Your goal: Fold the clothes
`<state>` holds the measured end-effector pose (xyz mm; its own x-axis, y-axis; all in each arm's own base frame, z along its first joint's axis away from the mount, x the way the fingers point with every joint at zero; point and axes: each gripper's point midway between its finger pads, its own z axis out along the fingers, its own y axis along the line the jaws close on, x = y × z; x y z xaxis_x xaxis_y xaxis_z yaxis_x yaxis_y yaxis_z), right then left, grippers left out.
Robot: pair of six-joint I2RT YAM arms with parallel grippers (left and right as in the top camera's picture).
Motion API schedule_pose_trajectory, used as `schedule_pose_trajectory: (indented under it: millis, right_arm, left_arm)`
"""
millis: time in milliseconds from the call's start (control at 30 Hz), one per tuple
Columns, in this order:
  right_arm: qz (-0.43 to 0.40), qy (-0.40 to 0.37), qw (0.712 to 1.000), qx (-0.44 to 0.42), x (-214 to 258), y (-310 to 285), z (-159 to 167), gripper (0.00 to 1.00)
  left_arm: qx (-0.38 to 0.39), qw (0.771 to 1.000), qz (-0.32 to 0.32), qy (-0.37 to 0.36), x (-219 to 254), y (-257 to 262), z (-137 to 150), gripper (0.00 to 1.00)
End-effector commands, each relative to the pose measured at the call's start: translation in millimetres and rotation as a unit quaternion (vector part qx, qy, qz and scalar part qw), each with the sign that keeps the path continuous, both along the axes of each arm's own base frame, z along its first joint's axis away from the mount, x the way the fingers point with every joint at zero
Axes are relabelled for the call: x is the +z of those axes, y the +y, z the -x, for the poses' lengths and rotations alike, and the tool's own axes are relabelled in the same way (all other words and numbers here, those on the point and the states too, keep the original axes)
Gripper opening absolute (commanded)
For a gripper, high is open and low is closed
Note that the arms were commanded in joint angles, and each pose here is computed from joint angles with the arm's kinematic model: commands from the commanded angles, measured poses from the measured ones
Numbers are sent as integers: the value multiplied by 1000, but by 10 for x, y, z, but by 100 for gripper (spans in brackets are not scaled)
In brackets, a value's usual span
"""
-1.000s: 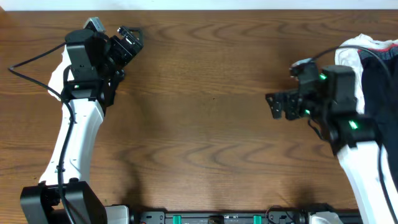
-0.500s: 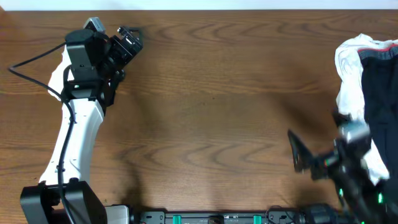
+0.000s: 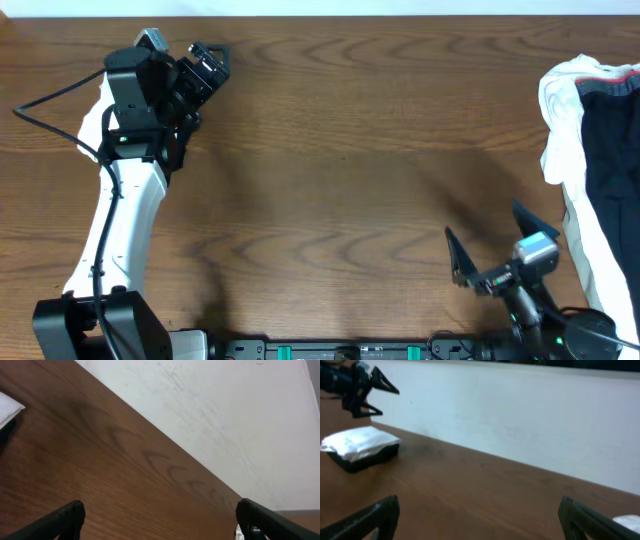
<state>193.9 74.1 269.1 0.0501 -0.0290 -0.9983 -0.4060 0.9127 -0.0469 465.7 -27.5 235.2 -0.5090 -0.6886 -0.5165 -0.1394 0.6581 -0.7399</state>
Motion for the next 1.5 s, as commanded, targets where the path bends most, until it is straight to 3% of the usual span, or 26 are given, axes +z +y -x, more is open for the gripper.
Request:
schedule_pose_trajectory:
  millis: [0,367,1100,1467]
  right_arm:
    - [-2,-27,1000,4,-39,23,-78,99]
    - [-57,-45,993,-95,-315,-294,-380,99]
    - [-35,66,986,-150,-1124,-451,-506,99]
    - [-35,65,986,-150,-1123,-452,-507,99]
  left_arm:
    - [1,1000,-6,-3,7,12,-10,98]
    - [1,1000,-6,-3,7,12,-10,98]
    - [1,1000,-6,-3,7,12,-10,98]
    - [1,1000,-6,-3,7,12,-10,98]
